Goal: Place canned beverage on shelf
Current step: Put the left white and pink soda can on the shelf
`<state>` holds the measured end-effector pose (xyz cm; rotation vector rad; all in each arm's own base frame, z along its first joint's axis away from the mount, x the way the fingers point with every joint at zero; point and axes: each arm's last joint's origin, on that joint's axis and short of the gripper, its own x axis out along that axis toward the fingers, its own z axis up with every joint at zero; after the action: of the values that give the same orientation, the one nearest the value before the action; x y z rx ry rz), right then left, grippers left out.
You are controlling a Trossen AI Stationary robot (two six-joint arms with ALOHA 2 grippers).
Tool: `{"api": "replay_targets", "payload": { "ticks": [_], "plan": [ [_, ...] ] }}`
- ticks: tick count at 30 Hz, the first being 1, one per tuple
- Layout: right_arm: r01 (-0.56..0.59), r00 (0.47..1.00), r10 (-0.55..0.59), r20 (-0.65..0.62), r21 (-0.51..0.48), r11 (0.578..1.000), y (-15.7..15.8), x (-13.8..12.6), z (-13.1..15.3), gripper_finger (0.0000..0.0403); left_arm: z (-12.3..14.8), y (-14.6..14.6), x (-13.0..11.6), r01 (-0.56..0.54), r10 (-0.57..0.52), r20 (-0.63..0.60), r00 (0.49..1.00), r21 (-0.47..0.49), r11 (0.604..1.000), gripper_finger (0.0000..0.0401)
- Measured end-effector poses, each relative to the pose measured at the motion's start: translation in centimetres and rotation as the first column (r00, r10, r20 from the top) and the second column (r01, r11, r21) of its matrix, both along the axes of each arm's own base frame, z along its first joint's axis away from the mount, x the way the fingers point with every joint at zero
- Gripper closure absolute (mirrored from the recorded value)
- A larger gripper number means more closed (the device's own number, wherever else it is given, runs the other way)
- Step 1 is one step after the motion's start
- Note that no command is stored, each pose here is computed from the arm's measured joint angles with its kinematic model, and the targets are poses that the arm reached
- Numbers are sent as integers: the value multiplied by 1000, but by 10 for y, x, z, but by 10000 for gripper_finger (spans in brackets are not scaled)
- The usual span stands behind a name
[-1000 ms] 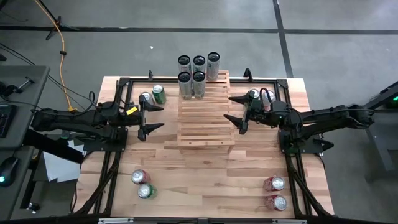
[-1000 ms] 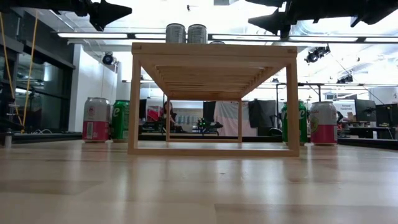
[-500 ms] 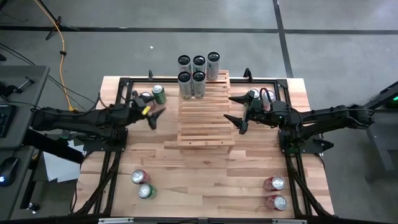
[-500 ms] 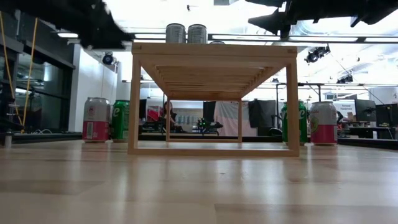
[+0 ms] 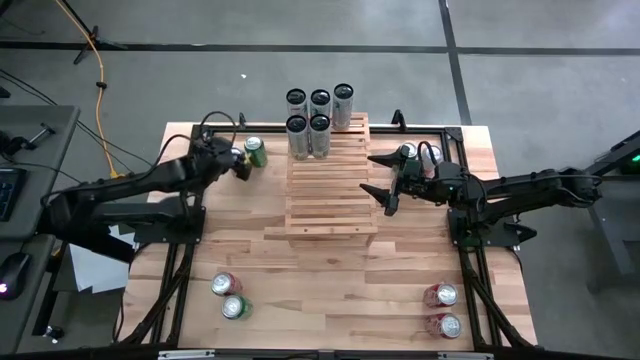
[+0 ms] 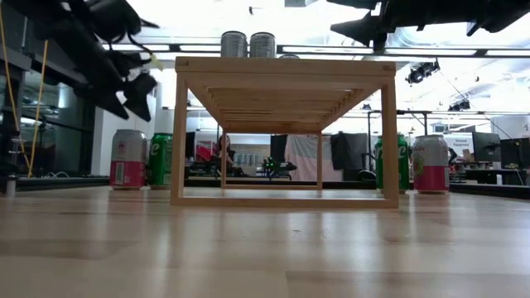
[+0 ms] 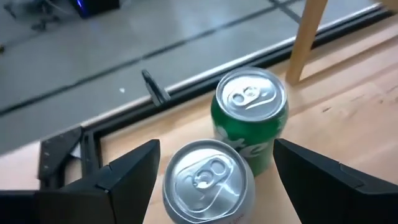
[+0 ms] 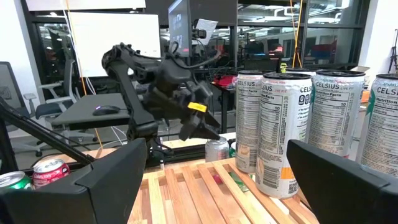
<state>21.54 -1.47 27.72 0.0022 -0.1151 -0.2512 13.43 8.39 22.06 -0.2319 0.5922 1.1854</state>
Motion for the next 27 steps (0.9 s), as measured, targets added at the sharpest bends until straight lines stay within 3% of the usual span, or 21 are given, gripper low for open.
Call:
{"api": "replay_targets", "payload": {
  "ticks": [6, 18, 27],
  "plan": [
    [0, 1000, 0, 0, 0, 1000, 0, 0, 0, 29, -7, 11, 1, -4, 3, -29, 1000, -63, 998, 96],
    [-1, 1000, 1, 1, 7, 1000, 0, 0, 0, 29, -6, 15, 3, -15, 14, -17, 1000, -33, 999, 96],
    [-1, 1000, 1, 1, 7, 1000, 0, 0, 0, 29, -10, 14, 3, 11, -14, -50, 999, -74, 997, 96]
  ]
}}
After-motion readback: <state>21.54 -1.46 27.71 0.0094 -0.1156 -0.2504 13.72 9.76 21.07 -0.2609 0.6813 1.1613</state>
